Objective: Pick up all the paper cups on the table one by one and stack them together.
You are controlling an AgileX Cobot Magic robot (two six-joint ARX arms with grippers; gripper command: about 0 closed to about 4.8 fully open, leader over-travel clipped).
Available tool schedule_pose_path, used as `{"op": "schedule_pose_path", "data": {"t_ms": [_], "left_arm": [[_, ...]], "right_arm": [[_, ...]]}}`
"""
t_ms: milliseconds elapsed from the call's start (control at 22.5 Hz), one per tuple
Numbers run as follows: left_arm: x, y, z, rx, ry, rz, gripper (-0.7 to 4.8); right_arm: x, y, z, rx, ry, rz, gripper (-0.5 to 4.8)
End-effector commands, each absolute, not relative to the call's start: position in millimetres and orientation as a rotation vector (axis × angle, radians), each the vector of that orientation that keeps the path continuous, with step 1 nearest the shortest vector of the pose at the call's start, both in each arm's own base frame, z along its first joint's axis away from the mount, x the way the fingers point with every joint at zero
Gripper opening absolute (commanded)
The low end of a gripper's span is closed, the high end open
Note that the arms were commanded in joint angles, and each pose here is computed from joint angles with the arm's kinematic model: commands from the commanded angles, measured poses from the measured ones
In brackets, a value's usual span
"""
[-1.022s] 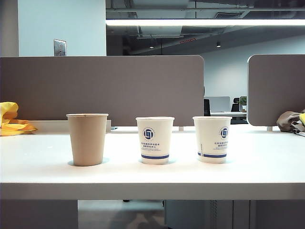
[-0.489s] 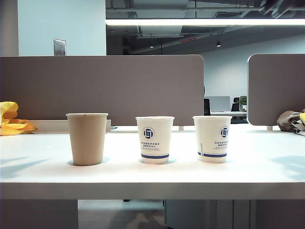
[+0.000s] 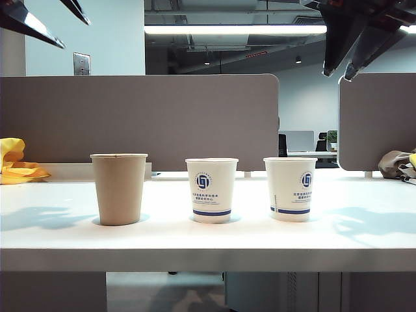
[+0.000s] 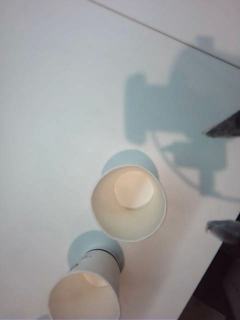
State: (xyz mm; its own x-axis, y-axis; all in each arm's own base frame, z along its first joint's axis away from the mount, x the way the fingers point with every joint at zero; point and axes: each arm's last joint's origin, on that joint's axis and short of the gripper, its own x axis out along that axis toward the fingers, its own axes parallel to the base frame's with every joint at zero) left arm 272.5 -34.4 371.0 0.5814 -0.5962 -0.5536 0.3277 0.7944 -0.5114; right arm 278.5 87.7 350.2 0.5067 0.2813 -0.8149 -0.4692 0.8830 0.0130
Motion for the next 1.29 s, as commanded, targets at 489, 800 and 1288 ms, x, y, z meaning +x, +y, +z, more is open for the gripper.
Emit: {"op": "schedule_pose_path", "data": {"t_ms": [489,800,1288], "left_arm": [[277.2,-63.9,356.4,-0.356,0.899,-0.478,2.71],[294.2,-65.1,316.9,-0.319,1.133,-0.373,2.67],[313.8,-68.7,290.8,-0.316,1.205,-0.360,2.67]], "right_arm": [[301.9,96.3,330.7,-0.048,0.999,0.404,2.13],[307.1,98.3,319.2,-0.049,1.058,0.397,2.13],[322.2,102.6,297.5,-0.052,1.119,0.391,2.12]]}}
